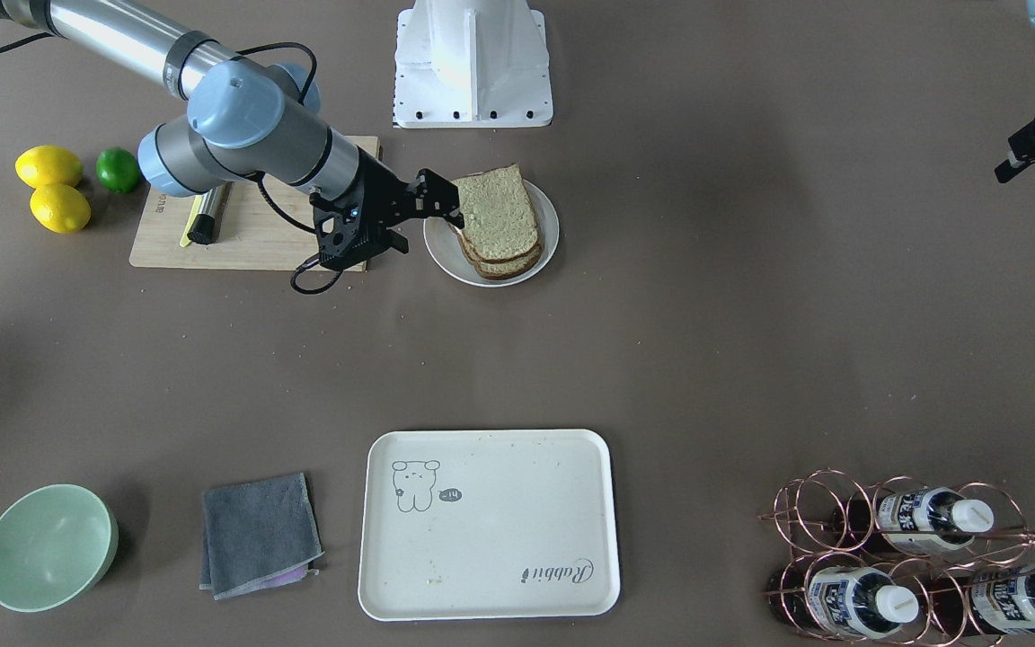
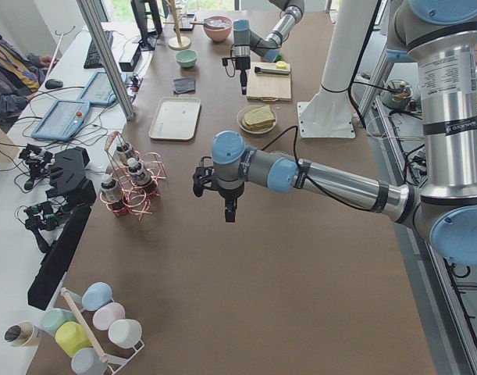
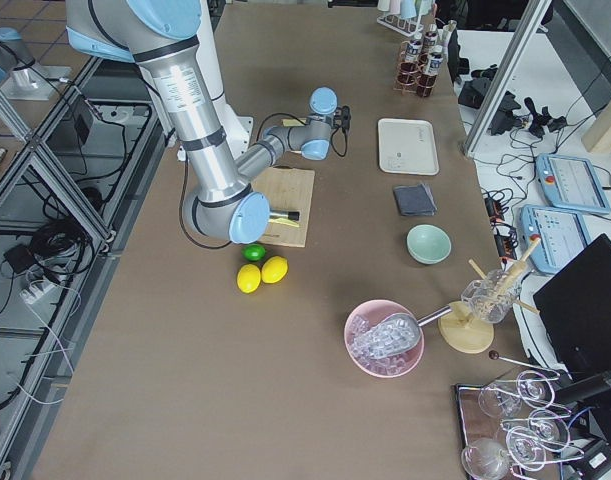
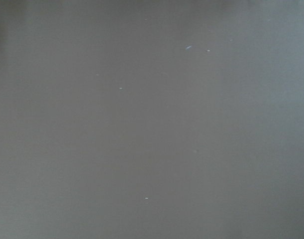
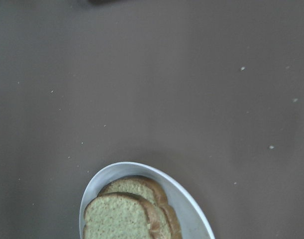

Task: Make sandwich and place on tray
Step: 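Move the left gripper to the white plate's rim while the right arm withdraws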

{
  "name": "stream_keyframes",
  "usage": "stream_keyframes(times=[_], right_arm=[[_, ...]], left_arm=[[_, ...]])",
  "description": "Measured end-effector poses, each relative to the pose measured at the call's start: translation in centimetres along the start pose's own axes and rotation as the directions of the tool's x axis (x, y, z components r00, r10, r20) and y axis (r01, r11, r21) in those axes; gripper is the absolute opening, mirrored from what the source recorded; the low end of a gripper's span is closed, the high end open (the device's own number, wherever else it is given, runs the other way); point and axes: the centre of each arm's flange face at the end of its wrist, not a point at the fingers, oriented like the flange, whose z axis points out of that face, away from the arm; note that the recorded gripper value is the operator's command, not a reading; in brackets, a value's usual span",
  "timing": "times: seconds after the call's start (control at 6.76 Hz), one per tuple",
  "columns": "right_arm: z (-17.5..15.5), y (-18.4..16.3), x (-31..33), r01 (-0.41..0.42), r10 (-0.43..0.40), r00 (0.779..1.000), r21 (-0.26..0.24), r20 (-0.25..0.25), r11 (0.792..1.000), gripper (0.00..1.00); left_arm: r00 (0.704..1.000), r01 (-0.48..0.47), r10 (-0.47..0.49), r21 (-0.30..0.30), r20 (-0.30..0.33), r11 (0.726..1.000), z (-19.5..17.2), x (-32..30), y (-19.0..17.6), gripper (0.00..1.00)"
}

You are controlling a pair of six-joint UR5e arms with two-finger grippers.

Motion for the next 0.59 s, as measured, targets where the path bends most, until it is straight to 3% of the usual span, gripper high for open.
stream_keyframes(times=[0.3, 0.59], right_arm=[[-5.4, -3.6, 3.4, -0.063, 0.063, 0.998, 0.009, -0.022, 0.998, 1.00], [-10.3, -5.8, 8.5, -0.063, 0.063, 0.997, 0.017, -0.042, 0.998, 1.00]], left_arm=[[0.997, 0.006, -0.010, -0.041, -0.078, 0.999, 3.1, 12.2, -0.3, 0.97], [0.994, 0.028, -0.033, -0.049, -0.100, 0.998, 6.3, 23.4, 1.0, 0.98]])
